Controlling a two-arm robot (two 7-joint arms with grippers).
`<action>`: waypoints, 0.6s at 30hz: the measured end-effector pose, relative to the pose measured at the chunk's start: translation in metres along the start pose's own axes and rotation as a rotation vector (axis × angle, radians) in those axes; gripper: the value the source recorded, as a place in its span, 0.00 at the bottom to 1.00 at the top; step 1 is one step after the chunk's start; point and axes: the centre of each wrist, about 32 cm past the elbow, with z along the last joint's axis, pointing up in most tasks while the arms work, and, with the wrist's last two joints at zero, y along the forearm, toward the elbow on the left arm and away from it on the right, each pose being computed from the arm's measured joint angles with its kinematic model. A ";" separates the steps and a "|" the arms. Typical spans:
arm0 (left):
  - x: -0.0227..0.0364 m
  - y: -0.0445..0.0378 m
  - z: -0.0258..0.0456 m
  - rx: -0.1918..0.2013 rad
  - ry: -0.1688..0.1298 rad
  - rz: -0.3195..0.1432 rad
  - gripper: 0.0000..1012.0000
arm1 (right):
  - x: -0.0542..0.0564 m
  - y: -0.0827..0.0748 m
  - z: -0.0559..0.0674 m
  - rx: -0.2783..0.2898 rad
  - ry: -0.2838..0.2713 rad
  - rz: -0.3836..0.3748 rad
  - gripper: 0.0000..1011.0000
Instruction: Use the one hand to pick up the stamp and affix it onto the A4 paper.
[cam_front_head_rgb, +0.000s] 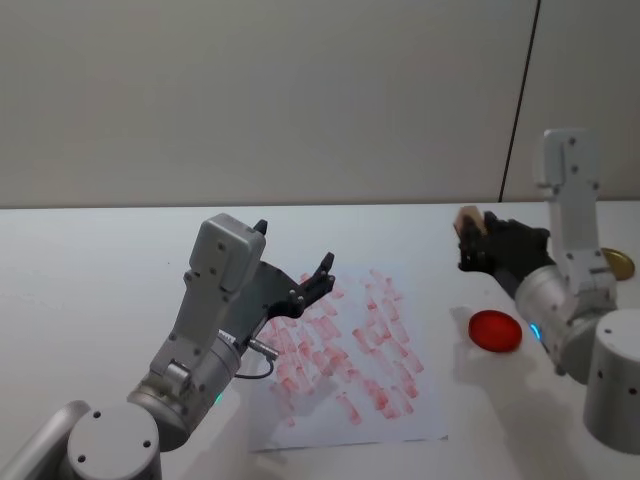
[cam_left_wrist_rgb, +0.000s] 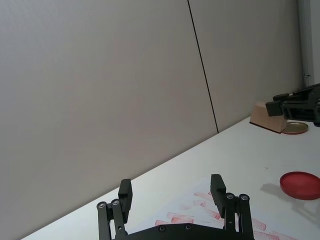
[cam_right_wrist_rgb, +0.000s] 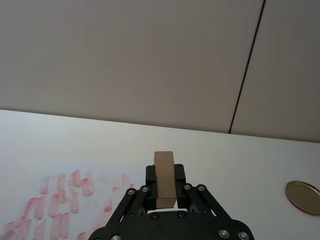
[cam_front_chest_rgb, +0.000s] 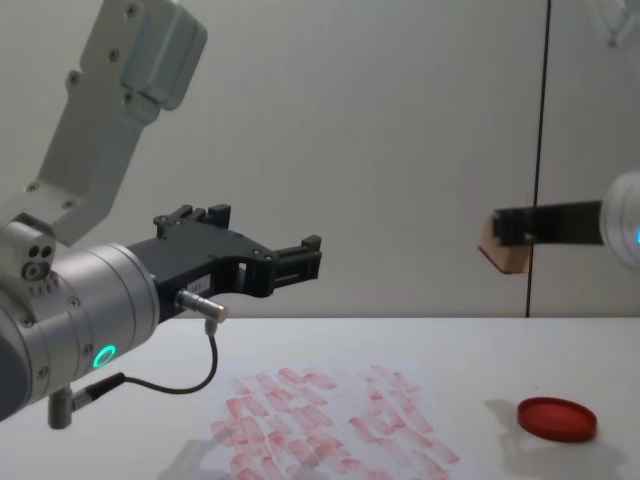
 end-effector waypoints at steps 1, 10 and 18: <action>0.0000 0.0000 0.0000 0.000 0.000 0.000 0.98 | 0.000 0.000 0.000 0.000 0.000 0.000 0.20; 0.0000 0.0000 0.0000 0.000 0.000 0.000 0.98 | -0.014 0.003 0.003 -0.039 0.001 0.084 0.20; 0.0000 0.0000 0.0000 0.000 0.000 0.000 0.98 | -0.022 0.013 -0.008 -0.119 0.000 0.120 0.20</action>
